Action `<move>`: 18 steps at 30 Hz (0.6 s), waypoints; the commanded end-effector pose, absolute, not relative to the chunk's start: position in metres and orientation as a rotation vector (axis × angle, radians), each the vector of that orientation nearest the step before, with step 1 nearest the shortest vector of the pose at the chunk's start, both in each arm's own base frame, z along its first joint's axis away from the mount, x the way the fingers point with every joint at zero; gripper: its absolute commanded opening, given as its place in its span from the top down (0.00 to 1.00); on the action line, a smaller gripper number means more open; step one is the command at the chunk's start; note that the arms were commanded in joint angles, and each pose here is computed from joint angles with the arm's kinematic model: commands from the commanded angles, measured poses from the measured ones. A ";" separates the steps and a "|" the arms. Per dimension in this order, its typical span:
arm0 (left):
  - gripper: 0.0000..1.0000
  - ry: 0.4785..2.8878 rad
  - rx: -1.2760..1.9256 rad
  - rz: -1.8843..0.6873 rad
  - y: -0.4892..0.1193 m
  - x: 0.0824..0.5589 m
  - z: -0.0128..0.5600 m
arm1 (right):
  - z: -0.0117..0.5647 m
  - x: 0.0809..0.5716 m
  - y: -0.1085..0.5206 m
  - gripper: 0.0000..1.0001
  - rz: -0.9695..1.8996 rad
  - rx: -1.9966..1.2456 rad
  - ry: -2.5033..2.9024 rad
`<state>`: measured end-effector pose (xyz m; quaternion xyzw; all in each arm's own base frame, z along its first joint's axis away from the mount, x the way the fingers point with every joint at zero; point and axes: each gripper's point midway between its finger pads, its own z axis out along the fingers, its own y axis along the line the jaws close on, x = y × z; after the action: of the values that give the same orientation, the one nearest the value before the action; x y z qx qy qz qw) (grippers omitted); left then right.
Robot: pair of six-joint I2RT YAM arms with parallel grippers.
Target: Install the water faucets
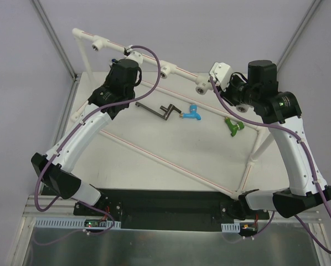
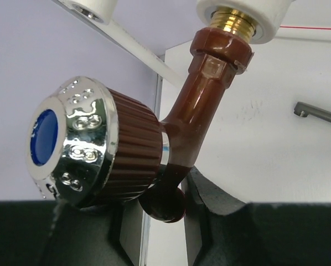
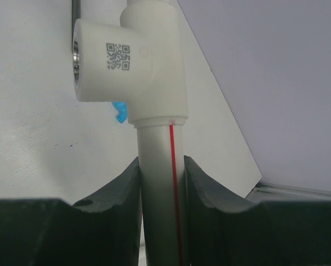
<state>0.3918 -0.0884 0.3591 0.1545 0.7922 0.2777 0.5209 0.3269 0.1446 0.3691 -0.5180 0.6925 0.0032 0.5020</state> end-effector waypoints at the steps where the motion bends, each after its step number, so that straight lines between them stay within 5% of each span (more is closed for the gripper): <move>1: 1.00 1.728 0.523 0.469 -0.151 0.402 0.382 | 0.334 0.299 0.157 0.98 0.159 -1.304 1.804; 6: 0.97 1.695 0.513 0.478 -0.148 0.401 0.387 | 0.334 0.298 0.158 0.98 0.158 -1.308 1.802; 18: 0.67 1.663 0.399 0.272 -0.148 0.386 0.404 | 0.333 0.298 0.158 0.98 0.157 -1.311 1.802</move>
<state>0.3876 -0.0891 0.3593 0.1561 0.7776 0.2666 0.5477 0.3249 0.1453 0.3690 -0.5206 0.6909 0.0046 0.5015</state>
